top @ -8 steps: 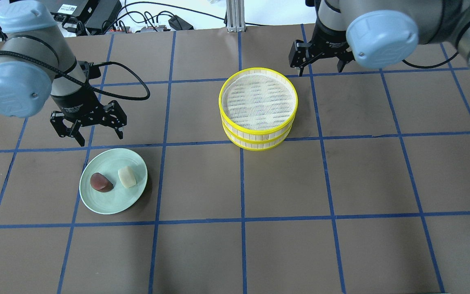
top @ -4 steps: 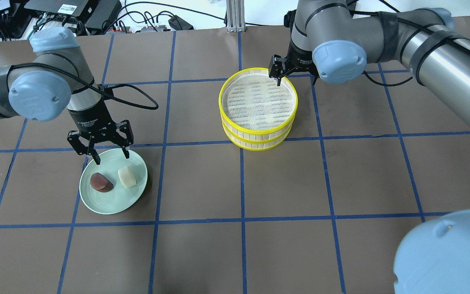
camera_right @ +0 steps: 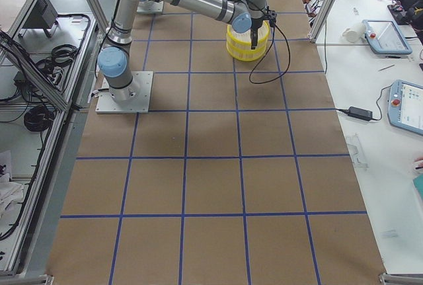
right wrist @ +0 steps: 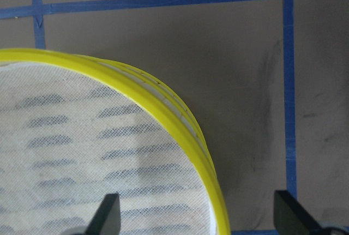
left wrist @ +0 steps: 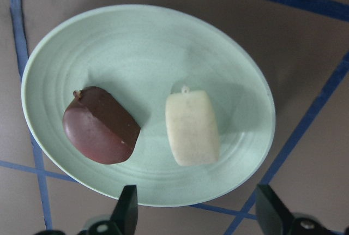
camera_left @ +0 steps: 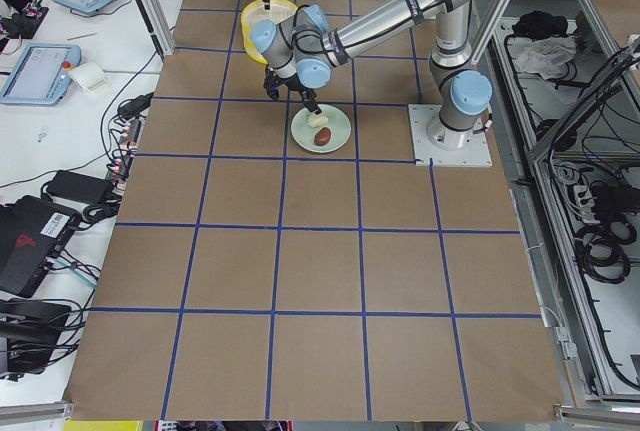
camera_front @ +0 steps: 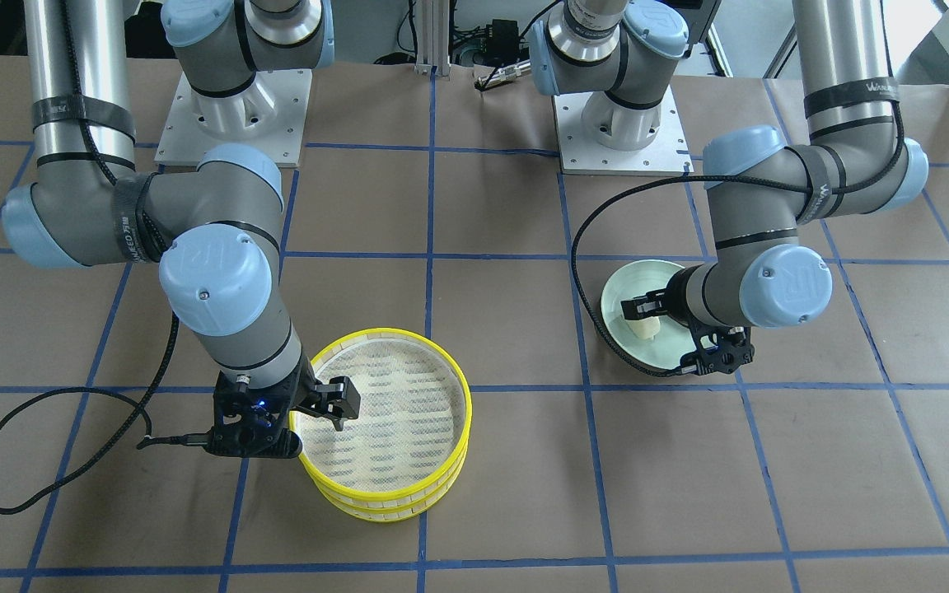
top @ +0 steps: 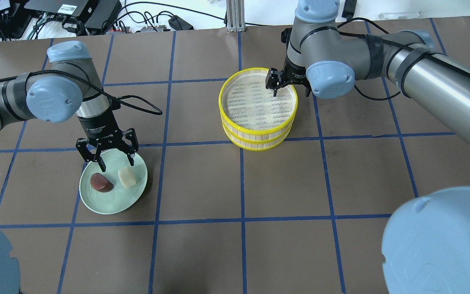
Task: Place buns in different layers of steamer
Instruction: 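Grasp the white bun with the left gripper while the right lifts the top tier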
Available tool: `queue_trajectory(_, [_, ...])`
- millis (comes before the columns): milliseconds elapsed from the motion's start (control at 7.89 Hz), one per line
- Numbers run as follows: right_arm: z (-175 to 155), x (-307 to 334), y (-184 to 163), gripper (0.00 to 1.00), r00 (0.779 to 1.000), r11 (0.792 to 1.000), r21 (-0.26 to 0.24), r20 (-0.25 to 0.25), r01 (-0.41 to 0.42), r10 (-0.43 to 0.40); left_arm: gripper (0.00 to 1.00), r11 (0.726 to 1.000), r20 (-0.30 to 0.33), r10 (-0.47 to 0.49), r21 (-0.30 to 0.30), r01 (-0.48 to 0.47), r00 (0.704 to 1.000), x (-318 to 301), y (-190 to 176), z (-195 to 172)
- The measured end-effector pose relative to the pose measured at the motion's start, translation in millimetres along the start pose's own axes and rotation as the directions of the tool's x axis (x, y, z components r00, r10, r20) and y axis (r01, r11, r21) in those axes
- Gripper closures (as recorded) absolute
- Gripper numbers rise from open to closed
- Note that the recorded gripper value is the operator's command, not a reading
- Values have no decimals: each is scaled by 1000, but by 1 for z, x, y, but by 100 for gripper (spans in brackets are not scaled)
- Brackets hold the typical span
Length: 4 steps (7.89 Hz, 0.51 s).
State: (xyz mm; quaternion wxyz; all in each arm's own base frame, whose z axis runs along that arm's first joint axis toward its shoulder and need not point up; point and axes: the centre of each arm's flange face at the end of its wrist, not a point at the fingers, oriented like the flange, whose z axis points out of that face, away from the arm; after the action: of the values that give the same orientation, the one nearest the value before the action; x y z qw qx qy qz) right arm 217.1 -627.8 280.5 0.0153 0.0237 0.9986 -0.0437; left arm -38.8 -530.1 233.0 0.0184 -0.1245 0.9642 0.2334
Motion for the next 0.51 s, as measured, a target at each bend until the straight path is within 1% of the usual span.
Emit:
queue_trajectory(127, [1,0,0,33,1000,1000,5,-1,1,-1,21,1000,0,-1,-9,1,1000,0,-8,8])
queue_trajectory(253, [2,0,0,54,1000,1000,6,1,2,-2,21,1000,-1,-1,-16,1,1000,1,-16,16])
queue_trajectory(380, [3,0,0,65,1000,1000,5,4,2,-2,21,1000,-1,-1,-22,1,1000,2,-21,22])
queue_trajectory(507, [3,0,0,67,1000,1000,5,6,3,-3,21,1000,-1,-2,-28,2,1000,3,-25,27])
